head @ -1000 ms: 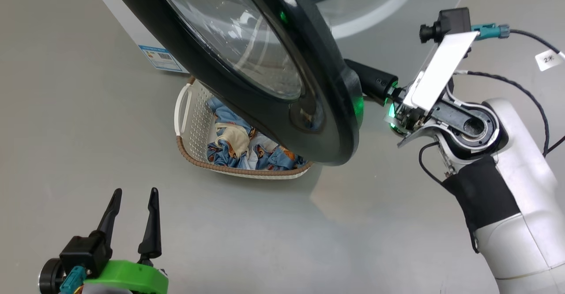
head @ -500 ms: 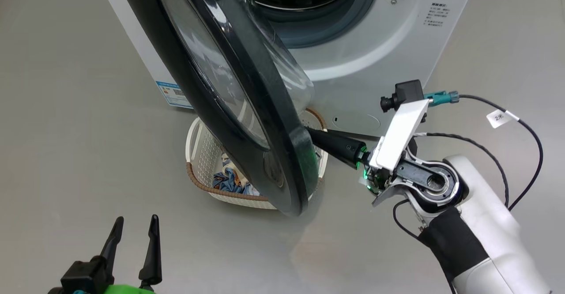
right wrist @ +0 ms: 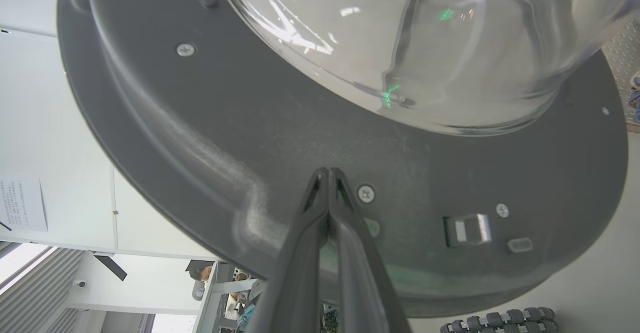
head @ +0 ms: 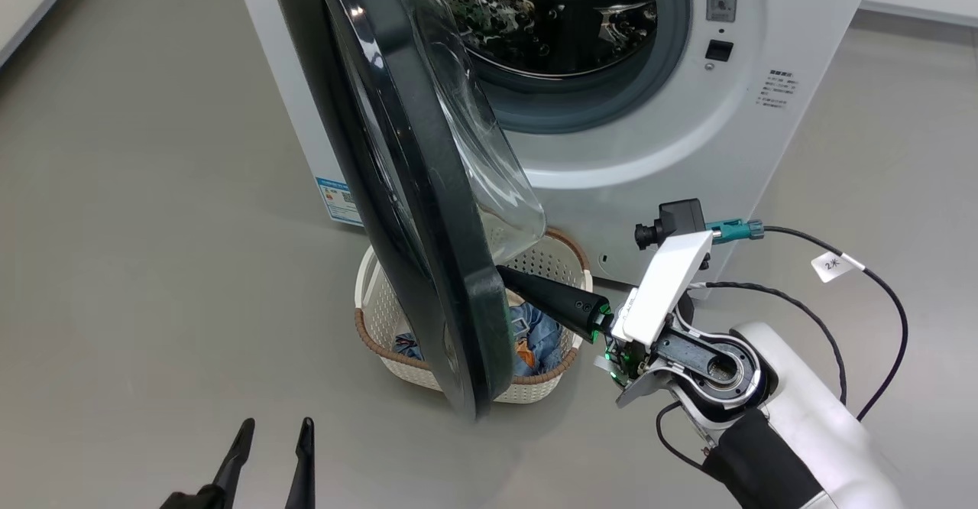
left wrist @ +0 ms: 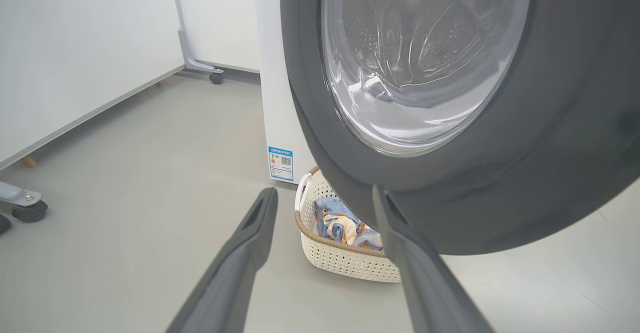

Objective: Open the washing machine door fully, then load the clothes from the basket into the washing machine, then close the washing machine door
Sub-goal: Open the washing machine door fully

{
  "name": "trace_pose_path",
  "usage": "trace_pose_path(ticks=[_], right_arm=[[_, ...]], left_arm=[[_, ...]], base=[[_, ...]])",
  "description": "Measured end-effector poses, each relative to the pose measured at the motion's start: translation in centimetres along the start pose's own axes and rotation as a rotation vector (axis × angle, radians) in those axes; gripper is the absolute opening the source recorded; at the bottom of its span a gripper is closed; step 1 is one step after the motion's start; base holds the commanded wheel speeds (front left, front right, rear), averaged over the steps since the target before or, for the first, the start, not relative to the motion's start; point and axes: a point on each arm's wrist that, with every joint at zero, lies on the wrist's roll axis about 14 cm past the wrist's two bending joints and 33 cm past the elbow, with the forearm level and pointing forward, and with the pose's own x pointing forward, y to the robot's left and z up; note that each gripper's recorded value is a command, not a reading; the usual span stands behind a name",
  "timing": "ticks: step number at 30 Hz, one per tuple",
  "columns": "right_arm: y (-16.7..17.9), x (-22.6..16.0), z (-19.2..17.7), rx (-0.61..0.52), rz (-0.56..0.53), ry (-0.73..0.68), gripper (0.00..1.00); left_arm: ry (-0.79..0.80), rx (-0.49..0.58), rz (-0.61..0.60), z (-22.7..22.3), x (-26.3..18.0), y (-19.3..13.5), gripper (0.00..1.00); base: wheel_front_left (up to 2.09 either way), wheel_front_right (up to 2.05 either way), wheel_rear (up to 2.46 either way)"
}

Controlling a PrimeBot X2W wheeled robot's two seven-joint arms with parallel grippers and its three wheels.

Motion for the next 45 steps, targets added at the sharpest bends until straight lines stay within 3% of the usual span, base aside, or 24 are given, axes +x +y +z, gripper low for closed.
trace_pose_path(ticks=[16,30,31,32,33,34,37,41,45], right_arm=[[4.2,3.3,-6.1,-0.01,0.106,0.115,0.0],[5.2,3.1,-6.1,-0.04,0.125,0.065,0.0],[5.3,2.8,-5.6,-0.071,0.118,0.043,0.44],[5.4,2.7,-5.2,-0.089,0.118,0.024,0.6],[5.7,2.5,-4.7,-0.107,0.123,0.005,0.91],[6.0,2.3,-4.2,-0.125,0.128,-0.018,1.0],[6.7,1.3,-2.5,-0.212,0.126,-0.092,1.0],[5.7,-1.5,1.1,-0.413,0.037,-0.219,1.0],[5.1,-4.8,4.8,-0.527,-0.03,-0.379,1.0]], left_arm=[[-0.058,-0.029,0.064,0.8,-3.7,0.1,1.0],[-0.09,-0.014,0.111,1.9,-3.8,0.7,1.0],[-0.097,-0.009,0.122,2.2,-3.7,0.9,1.0],[-0.099,-0.007,0.132,2.3,-3.6,1.1,1.0],[-0.1,-0.011,0.142,2.3,-3.6,1.4,1.0],[-0.098,-0.017,0.143,2.3,-3.6,1.4,1.0],[-0.099,-0.01,0.144,2.4,-3.5,1.4,1.0],[-0.099,-0.005,0.144,2.6,-3.0,1.4,1.0],[-0.114,0.015,0.205,3.3,-1.9,4.3,1.0]], base=[[0.0,0.0,0.0],[0.0,0.0,0.0],[0.0,0.0,0.0],[0.0,0.0,0.0],[0.0,0.0,0.0],[0.0,0.0,0.0],[0.0,0.0,0.0],[0.0,0.0,0.0],[0.0,0.0,0.0]])
